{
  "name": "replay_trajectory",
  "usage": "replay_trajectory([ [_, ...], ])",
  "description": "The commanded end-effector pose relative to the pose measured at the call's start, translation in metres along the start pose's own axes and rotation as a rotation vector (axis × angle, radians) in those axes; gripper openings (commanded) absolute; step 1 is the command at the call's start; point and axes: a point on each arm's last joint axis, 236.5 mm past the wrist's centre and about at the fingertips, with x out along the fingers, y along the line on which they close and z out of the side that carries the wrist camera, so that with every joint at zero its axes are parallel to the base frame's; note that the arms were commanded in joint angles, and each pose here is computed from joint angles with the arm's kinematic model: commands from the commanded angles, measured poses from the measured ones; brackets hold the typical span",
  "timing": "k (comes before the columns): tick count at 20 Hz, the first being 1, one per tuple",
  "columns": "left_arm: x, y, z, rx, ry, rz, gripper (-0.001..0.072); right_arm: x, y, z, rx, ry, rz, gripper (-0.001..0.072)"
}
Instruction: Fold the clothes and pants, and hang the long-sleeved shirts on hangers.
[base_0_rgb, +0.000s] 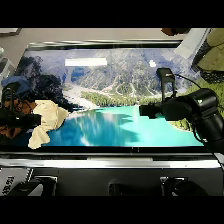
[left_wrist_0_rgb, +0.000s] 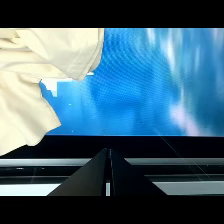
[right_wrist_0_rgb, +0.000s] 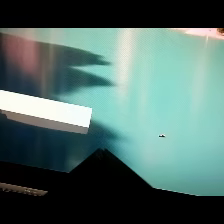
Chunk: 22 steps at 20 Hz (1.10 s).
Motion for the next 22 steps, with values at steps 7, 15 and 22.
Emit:
replay_trajectory([
  [7, 0.0, 0.0, 0.0, 0.0, 0.0, 0.0, 0.0017, -0.001, 0.001, 0.0, -0.001, -0.002, 0.001, 0.0029],
  [15, 0.0, 0.0, 0.0, 0.0, -0.001, 0.0, 0.0017, -0.001, 0.001, 0.0, -0.001, -0.002, 0.002, 0.0029],
  [22, 0.0, -0.001, 0.032, -0.001, -0.127, -0.003, 0.0017, -0.001, 0.001, 0.0, -0.001, -0.002, 0.002, 0.0029],
])
